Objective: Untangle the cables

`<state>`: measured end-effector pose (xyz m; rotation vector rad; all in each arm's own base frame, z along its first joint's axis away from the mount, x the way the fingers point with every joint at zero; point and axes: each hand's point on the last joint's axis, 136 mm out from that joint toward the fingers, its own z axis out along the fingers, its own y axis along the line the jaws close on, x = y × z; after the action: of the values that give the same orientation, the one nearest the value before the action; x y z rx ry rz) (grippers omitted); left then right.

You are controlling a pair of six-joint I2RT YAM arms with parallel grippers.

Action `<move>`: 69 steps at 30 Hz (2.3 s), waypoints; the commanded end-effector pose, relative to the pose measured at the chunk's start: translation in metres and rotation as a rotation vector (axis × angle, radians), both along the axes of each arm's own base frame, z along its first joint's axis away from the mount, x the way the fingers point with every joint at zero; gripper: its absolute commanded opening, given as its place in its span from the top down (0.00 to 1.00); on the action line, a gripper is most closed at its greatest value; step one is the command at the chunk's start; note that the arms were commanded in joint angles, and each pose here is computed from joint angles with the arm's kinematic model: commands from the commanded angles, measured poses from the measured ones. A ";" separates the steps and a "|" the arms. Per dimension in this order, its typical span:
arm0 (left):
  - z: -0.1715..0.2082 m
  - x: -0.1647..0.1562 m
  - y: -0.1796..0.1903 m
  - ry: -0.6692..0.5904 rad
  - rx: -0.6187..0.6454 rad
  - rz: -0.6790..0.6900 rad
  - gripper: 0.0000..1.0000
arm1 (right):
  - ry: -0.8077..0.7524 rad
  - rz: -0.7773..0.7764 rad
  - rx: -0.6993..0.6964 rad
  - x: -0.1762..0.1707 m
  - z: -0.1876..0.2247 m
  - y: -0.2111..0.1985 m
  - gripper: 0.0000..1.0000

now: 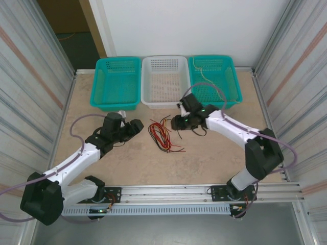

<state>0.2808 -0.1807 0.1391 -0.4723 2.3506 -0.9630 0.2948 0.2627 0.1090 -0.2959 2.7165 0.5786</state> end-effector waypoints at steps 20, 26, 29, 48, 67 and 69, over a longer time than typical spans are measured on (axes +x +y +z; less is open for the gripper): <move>0.009 -0.002 0.002 -0.034 -0.023 -0.006 0.58 | 0.143 0.030 -0.075 -0.038 -0.051 0.030 0.86; 0.016 -0.001 -0.002 -0.047 -0.041 -0.017 0.62 | 0.017 0.132 -0.023 -0.055 0.015 0.038 1.00; 0.025 -0.001 -0.009 -0.071 -0.058 -0.039 0.56 | -0.065 0.192 0.074 -0.068 0.058 0.047 1.00; 0.108 -0.008 -0.037 -0.289 -0.220 -0.141 0.32 | -0.309 0.251 0.389 -0.086 0.203 0.046 1.00; 0.111 0.016 -0.037 -0.383 -0.245 -0.131 0.78 | -0.182 0.161 0.510 -0.075 0.192 0.030 1.00; 0.111 0.019 -0.034 -0.386 -0.245 -0.123 0.86 | -0.172 0.146 0.522 -0.072 0.192 0.026 1.00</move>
<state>0.2936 -0.2176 0.2329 -0.2402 2.0124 -1.2797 0.2249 0.2908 0.2894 -0.4076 2.3164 1.1325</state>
